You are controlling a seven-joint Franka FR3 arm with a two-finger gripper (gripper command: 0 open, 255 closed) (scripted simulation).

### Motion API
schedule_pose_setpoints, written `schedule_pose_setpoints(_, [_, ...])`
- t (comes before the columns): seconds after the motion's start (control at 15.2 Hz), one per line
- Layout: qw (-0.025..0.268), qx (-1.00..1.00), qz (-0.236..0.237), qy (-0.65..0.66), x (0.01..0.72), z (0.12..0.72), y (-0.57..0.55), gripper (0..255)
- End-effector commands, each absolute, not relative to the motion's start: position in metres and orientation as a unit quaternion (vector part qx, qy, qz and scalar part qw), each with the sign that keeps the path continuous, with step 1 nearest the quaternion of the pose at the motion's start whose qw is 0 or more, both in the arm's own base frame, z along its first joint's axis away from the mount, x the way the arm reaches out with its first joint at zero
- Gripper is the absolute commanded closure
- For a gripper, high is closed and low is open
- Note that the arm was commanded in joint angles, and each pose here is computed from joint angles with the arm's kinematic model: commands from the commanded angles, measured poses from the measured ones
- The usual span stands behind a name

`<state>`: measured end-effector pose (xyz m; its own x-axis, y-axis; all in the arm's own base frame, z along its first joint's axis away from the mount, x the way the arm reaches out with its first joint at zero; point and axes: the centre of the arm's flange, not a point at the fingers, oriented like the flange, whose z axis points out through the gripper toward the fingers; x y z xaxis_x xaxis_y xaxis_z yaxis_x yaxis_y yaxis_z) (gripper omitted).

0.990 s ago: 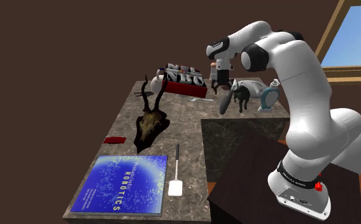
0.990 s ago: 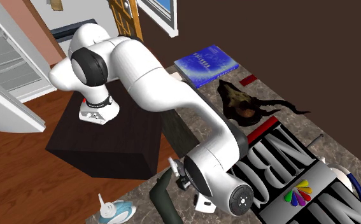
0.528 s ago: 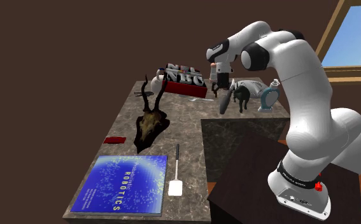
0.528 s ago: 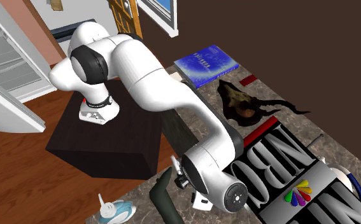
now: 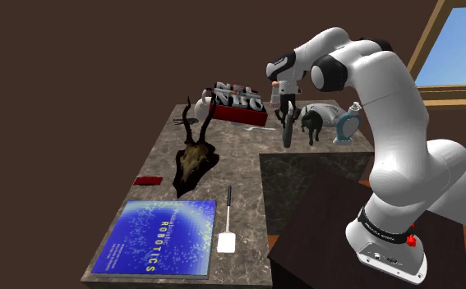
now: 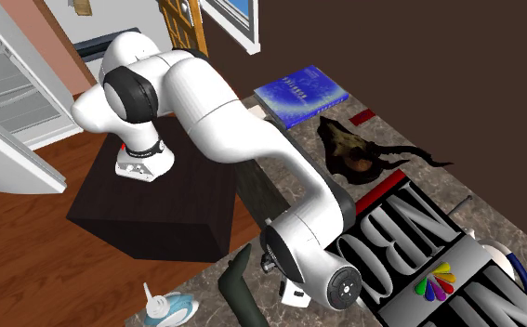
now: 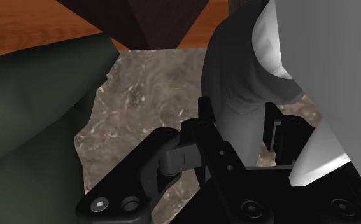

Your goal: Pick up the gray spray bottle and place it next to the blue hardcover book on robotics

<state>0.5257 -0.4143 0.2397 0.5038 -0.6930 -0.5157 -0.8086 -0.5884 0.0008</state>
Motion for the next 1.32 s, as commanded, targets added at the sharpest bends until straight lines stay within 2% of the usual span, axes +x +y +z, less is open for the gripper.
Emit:
schedule_pose_setpoints(0.0, [0.121, -0.859, 0.239, 0.437, 0.526, 0.240, -0.414, 255])
schedule_pose_setpoints(0.26, [0.121, -0.859, 0.239, 0.437, 0.526, 0.240, -0.414, 255])
schedule_pose_setpoints(1.25, [0.121, -0.859, 0.239, 0.437, 0.526, 0.319, -0.414, 255])
